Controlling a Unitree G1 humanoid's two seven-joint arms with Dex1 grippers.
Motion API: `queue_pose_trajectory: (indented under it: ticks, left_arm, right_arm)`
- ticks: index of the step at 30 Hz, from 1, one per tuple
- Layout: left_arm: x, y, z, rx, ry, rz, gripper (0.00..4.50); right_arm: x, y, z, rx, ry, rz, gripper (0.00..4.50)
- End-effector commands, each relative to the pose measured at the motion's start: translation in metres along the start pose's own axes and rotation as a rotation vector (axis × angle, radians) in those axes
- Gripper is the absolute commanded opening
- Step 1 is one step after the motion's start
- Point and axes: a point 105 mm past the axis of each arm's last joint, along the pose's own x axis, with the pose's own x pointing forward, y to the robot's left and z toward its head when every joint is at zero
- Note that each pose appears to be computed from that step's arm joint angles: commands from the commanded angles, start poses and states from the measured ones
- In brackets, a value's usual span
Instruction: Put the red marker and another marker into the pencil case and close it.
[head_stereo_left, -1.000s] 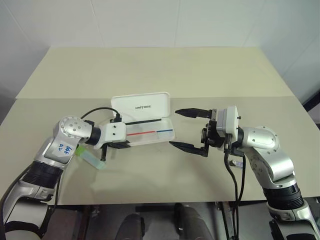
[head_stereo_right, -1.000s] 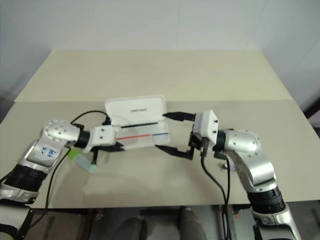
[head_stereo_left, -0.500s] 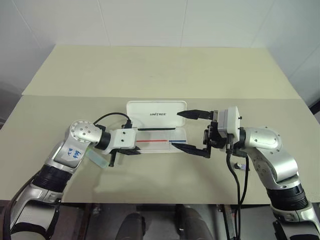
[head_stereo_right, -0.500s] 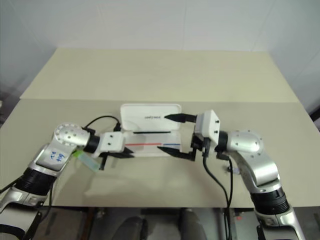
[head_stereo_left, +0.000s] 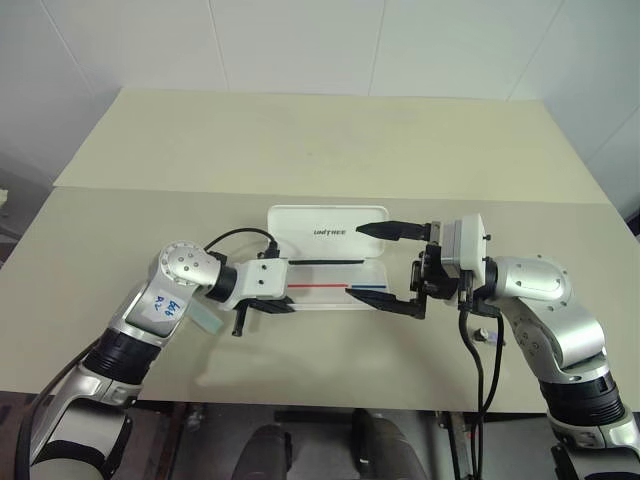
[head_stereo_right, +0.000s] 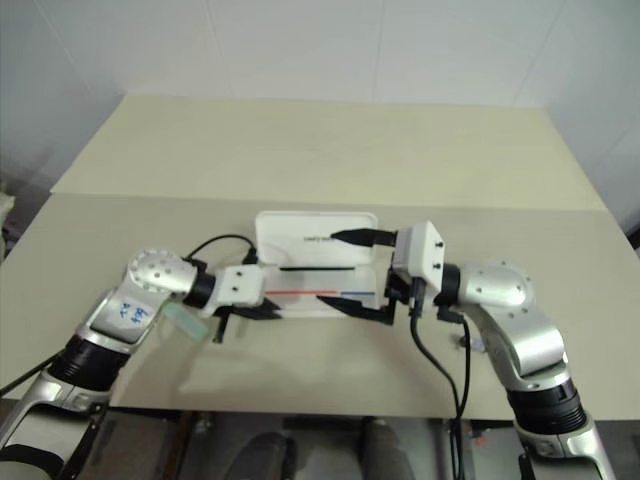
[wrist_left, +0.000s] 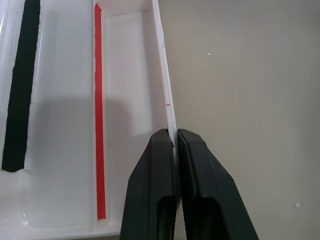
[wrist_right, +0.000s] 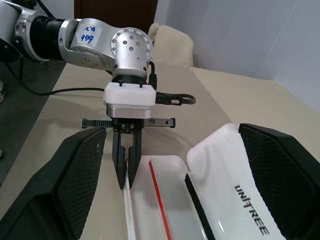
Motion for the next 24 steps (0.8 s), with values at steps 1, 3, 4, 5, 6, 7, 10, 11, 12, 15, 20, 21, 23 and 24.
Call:
queue_pose_trajectory:
  ticks: [1,3,4,5,6,7,10,11,12,15,20,21,23,24]
  left_arm:
    - [0.017,-0.018,0.009,0.029,-0.035,-0.097,0.02]
    - [0.018,-0.021,0.007,0.018,-0.033,-0.114,0.02]
    - [0.018,-0.022,0.006,0.01,-0.031,-0.122,0.02]
    - [0.018,-0.021,0.005,0.006,-0.028,-0.11,0.25]
    - [0.018,-0.019,0.004,0.004,-0.027,-0.1,0.54]
    - [0.018,-0.019,0.004,0.004,-0.024,-0.094,0.67]
    - [0.018,-0.018,0.004,-0.019,-0.024,-0.092,1.74]
    - [0.017,-0.017,0.005,-0.032,-0.029,-0.088,2.04]
    - [0.015,-0.015,0.007,-0.045,-0.043,-0.075,2.41]
    - [0.012,-0.013,0.013,-0.083,-0.072,-0.058,3.43]
    - [0.007,-0.011,0.018,-0.112,-0.096,-0.047,4.49]
    - [0.006,-0.011,0.019,-0.108,-0.098,-0.045,4.49]
    - [0.002,-0.007,0.021,-0.095,-0.122,-0.012,4.49]
    - [-0.001,-0.005,0.024,-0.083,-0.147,0.003,4.49]
  right_arm:
    - [-0.004,-0.002,0.012,-0.04,-0.02,-0.014,4.5]
    - [-0.004,-0.002,0.011,-0.037,-0.018,-0.014,4.5]
    - [-0.004,-0.002,0.011,-0.036,-0.017,-0.013,4.5]
    - [-0.005,-0.002,0.011,-0.035,-0.015,-0.013,4.5]
    - [-0.005,-0.002,0.011,-0.035,-0.014,-0.012,4.5]
    - [-0.005,-0.002,0.01,-0.034,-0.014,-0.012,4.5]
    - [-0.005,-0.003,0.01,-0.034,-0.012,-0.01,4.5]
    - [-0.005,-0.003,0.009,-0.035,-0.011,-0.008,4.5]
    - [-0.005,-0.004,0.009,-0.035,-0.012,-0.004,4.5]
    - [-0.003,-0.005,0.009,-0.036,-0.016,0.004,4.5]
    - [-0.002,-0.007,0.008,-0.037,-0.021,0.014,4.5]
    - [-0.001,-0.008,0.008,-0.037,-0.022,0.016,4.5]
    - [-0.001,-0.008,0.008,-0.036,-0.025,0.021,4.5]
    - [-0.001,-0.009,0.007,-0.036,-0.026,0.024,4.5]
